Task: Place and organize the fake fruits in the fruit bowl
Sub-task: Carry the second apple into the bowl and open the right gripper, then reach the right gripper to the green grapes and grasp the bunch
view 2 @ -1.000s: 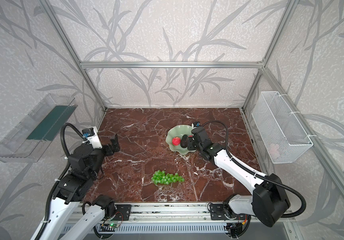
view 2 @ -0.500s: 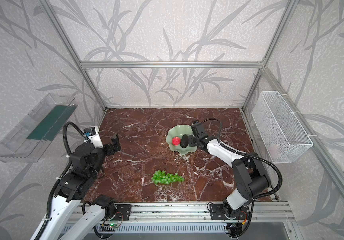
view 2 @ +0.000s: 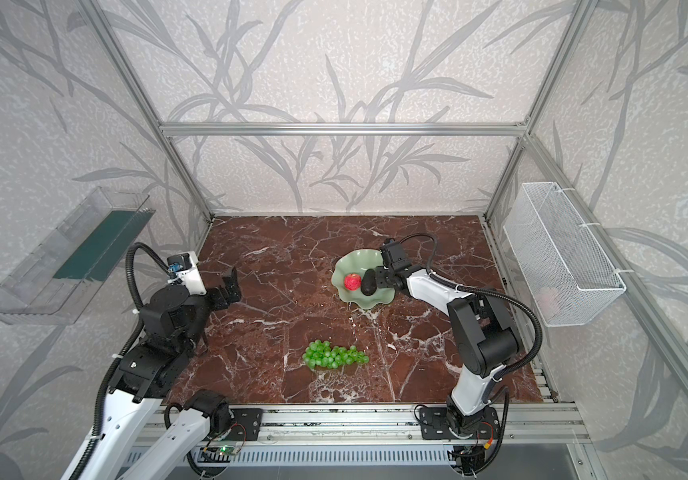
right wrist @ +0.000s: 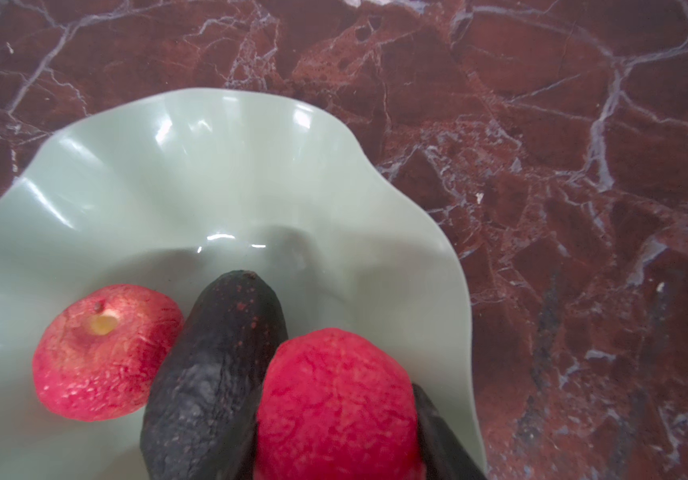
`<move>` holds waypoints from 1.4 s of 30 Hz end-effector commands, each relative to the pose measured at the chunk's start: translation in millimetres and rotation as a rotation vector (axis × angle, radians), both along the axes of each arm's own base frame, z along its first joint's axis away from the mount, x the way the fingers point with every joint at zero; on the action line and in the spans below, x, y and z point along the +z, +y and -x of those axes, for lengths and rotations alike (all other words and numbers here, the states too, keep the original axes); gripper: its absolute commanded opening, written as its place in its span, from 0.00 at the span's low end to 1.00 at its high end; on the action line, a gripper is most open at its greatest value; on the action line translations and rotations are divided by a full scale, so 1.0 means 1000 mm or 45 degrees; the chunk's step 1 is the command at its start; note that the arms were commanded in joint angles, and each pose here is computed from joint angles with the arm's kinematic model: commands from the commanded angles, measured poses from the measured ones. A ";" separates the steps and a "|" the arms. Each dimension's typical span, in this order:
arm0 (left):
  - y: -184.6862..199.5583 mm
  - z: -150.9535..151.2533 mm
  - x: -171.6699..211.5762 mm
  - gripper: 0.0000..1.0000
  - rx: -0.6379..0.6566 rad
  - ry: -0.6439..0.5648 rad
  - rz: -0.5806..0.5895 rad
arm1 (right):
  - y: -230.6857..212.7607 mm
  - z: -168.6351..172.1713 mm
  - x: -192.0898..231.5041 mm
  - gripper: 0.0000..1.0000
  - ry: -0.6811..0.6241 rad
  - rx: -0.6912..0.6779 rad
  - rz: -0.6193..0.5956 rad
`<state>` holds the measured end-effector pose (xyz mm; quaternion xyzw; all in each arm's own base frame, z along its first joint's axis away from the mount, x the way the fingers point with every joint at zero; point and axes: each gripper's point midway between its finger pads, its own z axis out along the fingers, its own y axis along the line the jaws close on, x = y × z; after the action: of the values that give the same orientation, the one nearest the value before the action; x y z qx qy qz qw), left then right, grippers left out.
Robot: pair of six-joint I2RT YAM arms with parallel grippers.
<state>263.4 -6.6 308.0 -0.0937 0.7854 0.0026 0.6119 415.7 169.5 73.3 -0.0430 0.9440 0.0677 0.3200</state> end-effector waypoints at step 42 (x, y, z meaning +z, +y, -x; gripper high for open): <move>0.003 -0.004 -0.011 0.99 0.009 0.040 0.048 | 0.161 0.236 0.062 0.99 -0.302 1.267 -0.356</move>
<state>266.4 -3.6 303.5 -0.1050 0.7890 -0.0057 0.6054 182.3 324.4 149.2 -0.4343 0.7515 0.3493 0.3530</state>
